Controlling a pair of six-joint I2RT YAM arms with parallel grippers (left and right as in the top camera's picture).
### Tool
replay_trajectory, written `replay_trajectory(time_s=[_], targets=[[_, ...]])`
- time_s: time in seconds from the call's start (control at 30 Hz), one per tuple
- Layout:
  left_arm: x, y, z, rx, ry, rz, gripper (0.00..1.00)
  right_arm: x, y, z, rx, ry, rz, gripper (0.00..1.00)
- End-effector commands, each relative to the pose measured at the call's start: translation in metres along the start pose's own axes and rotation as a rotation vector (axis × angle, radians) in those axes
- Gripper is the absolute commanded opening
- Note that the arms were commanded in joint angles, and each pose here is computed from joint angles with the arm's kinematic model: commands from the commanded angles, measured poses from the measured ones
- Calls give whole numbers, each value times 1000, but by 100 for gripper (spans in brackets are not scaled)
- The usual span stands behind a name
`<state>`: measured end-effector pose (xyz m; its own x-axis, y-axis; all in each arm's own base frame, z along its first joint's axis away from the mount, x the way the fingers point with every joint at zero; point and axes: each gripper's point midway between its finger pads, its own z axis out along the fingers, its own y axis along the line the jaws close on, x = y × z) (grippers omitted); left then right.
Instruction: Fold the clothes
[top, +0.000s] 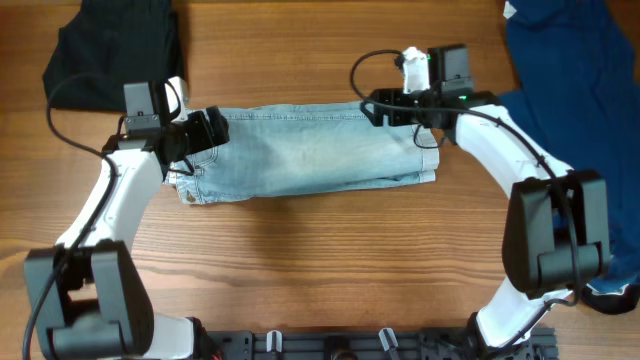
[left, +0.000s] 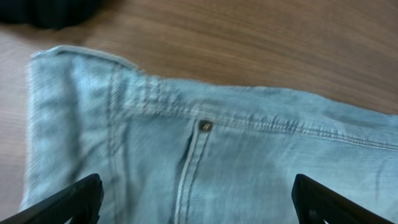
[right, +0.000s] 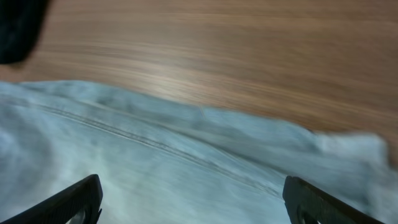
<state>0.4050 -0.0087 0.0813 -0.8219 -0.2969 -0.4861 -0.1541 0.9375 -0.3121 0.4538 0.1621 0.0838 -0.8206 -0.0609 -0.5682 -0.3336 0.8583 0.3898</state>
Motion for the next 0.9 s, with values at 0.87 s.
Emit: replay_trajectory(time_s=[0.87], targets=[[10,29,-96,-167,33,-38,100,15,-5,9,38,68,97,99]])
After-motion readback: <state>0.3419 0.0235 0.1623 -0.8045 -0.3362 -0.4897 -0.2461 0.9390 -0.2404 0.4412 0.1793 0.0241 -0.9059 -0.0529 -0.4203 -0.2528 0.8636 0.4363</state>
